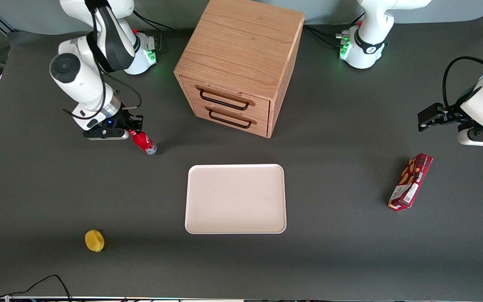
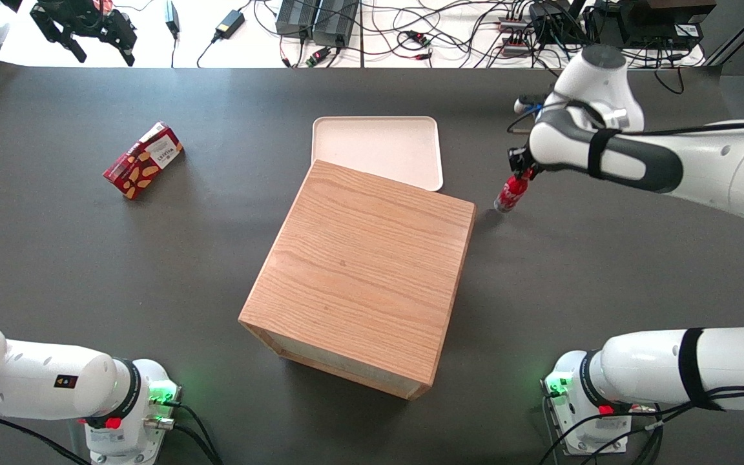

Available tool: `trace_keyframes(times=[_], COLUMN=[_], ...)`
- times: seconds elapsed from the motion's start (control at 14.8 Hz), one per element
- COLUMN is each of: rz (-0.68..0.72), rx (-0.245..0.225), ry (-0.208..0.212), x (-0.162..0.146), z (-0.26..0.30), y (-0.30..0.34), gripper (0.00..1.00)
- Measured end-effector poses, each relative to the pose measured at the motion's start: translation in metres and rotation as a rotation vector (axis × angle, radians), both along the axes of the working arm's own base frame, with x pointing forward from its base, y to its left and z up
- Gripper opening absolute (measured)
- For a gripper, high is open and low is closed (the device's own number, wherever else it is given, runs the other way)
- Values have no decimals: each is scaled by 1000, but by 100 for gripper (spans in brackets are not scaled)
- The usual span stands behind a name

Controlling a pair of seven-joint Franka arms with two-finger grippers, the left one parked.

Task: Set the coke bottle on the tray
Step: 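Close the right gripper on the bottle cap end and lift it, then carry the held bottle over to the white tray's edge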

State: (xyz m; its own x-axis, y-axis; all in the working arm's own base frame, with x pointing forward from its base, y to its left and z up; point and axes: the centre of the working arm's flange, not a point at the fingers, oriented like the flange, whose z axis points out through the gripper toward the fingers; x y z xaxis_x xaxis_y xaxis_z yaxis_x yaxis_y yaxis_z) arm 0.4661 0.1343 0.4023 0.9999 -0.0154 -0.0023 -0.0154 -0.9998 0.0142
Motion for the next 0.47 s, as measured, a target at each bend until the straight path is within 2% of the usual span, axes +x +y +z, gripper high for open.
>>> trace_keyframes(times=[0.2, 0.34, 0.47], rz=[6, 12, -2], rx=[-5, 12, 41], ry=[7, 8, 29], x=[23, 42, 72], z=[96, 151, 183], y=[9, 15, 23], gripper=[32, 32, 32])
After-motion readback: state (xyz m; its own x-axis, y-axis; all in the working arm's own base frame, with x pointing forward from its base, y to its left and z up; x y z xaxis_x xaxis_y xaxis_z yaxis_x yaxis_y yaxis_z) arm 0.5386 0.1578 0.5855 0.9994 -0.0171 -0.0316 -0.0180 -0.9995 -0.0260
